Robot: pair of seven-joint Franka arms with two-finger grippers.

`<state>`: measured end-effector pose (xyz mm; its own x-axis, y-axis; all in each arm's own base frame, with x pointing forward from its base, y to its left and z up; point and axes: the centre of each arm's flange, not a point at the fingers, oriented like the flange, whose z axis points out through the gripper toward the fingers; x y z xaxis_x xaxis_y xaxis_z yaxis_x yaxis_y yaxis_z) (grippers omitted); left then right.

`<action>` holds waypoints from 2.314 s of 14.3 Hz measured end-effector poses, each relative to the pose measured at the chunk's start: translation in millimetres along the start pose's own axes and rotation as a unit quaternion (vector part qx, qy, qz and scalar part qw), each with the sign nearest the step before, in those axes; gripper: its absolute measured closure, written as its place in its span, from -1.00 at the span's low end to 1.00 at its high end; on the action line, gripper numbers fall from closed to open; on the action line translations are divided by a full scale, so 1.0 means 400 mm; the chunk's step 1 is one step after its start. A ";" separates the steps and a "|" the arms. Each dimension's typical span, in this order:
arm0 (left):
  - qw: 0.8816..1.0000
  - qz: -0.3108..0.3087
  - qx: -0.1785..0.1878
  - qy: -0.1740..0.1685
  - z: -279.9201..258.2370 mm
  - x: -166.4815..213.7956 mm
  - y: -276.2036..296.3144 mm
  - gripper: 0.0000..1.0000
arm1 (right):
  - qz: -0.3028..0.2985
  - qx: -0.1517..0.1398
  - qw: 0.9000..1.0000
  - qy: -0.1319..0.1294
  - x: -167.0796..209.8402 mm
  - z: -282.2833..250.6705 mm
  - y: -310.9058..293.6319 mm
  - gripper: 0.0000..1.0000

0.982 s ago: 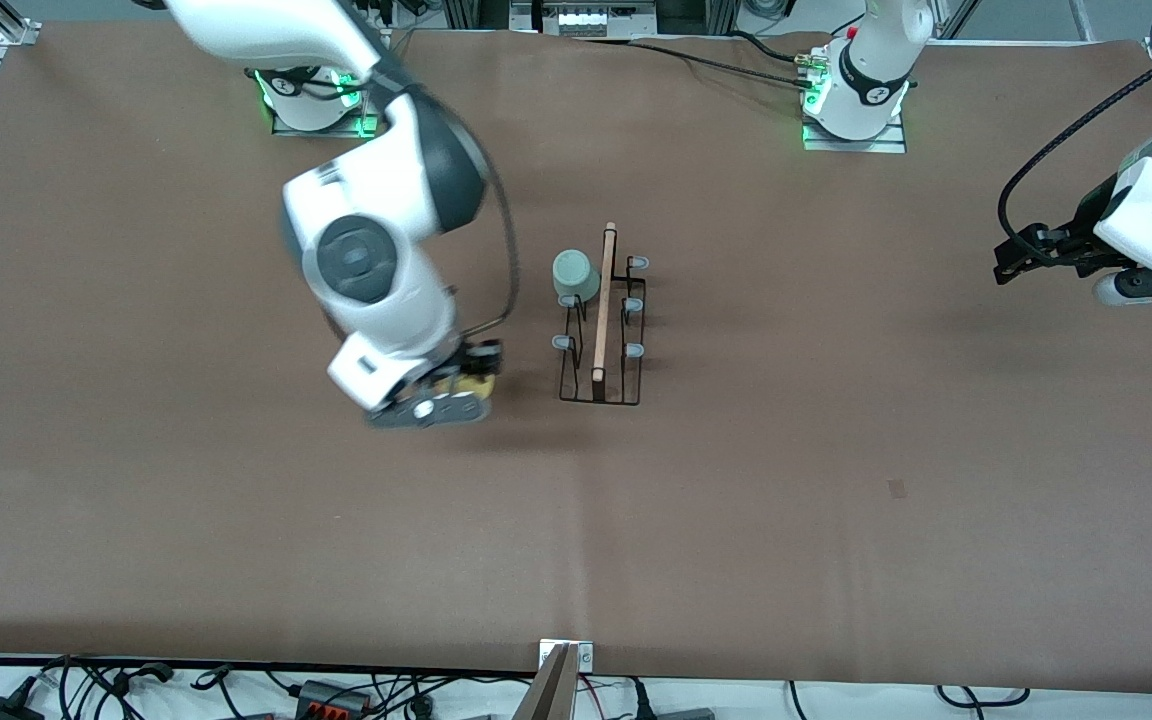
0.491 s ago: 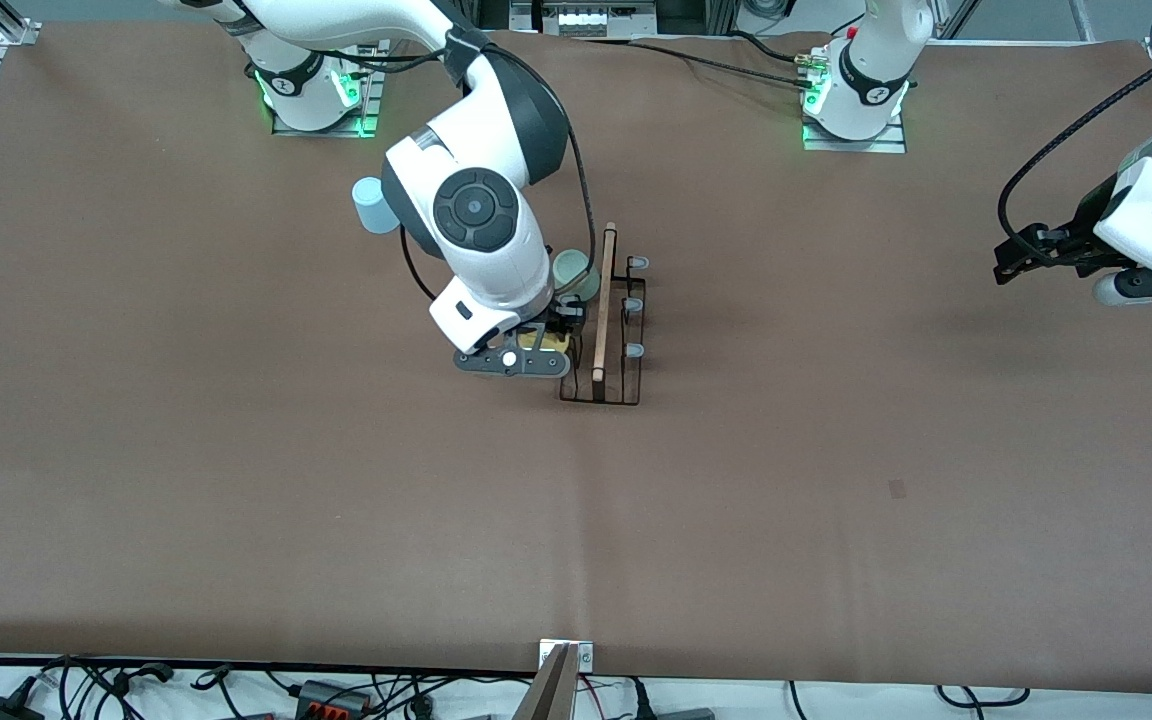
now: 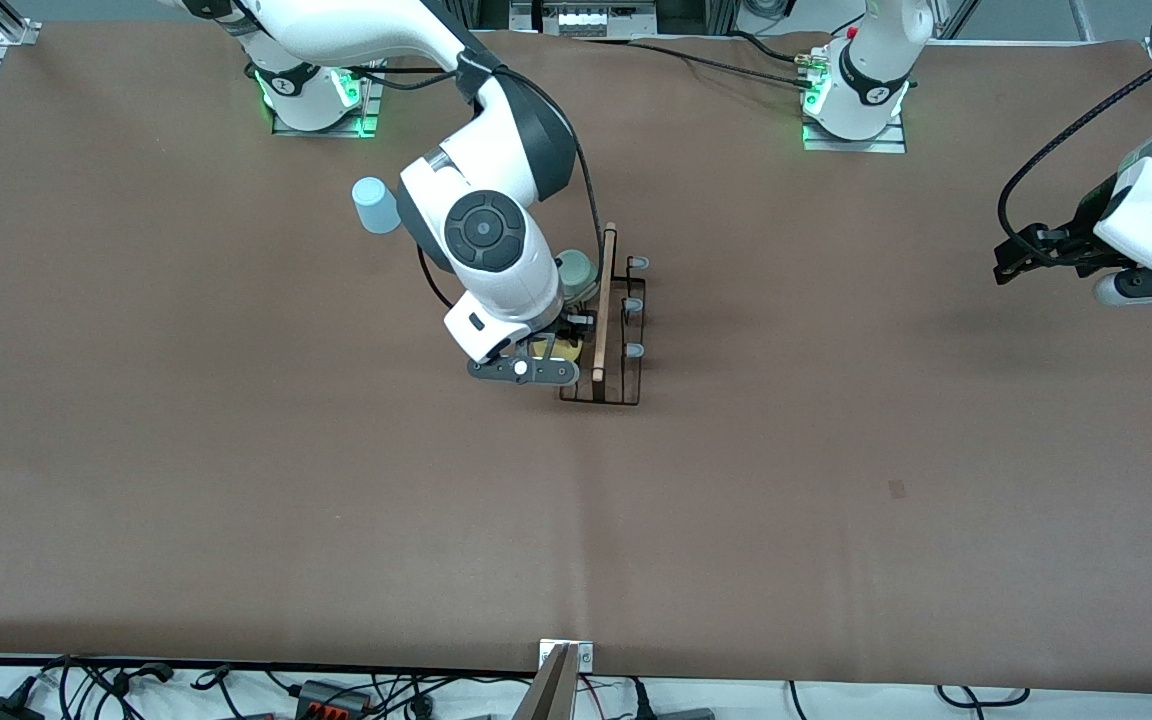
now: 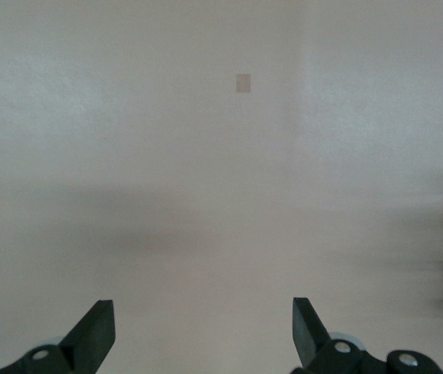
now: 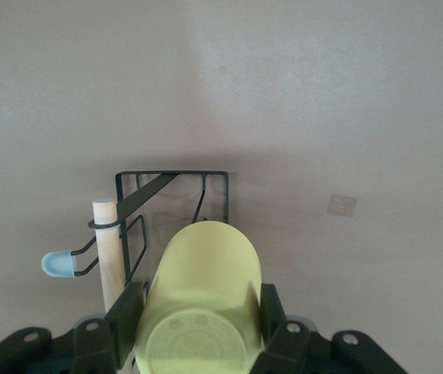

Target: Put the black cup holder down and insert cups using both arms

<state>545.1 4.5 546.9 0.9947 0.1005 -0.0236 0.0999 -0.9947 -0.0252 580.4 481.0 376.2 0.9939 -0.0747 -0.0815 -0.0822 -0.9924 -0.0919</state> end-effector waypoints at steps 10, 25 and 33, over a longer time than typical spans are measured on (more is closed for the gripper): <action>1.000 0.000 0.000 0.000 0.000 0.000 0.000 -1.00 | 0.002 0.001 1.000 0.004 0.017 0.070 -0.006 -0.30; 1.000 0.000 0.000 0.000 0.000 0.000 0.000 -1.00 | 0.007 0.004 1.000 0.015 0.039 0.079 0.002 -1.00; 1.000 0.000 0.000 0.000 0.000 0.000 0.000 -1.00 | 0.009 -0.001 0.999 0.034 0.216 -0.321 0.405 -1.00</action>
<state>545.2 4.5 547.0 0.9947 0.1005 -0.0235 0.0999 -0.9947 -0.0251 662.4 301.2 481.6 0.9949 -0.0996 -0.0157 -0.1006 -0.9910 -0.0881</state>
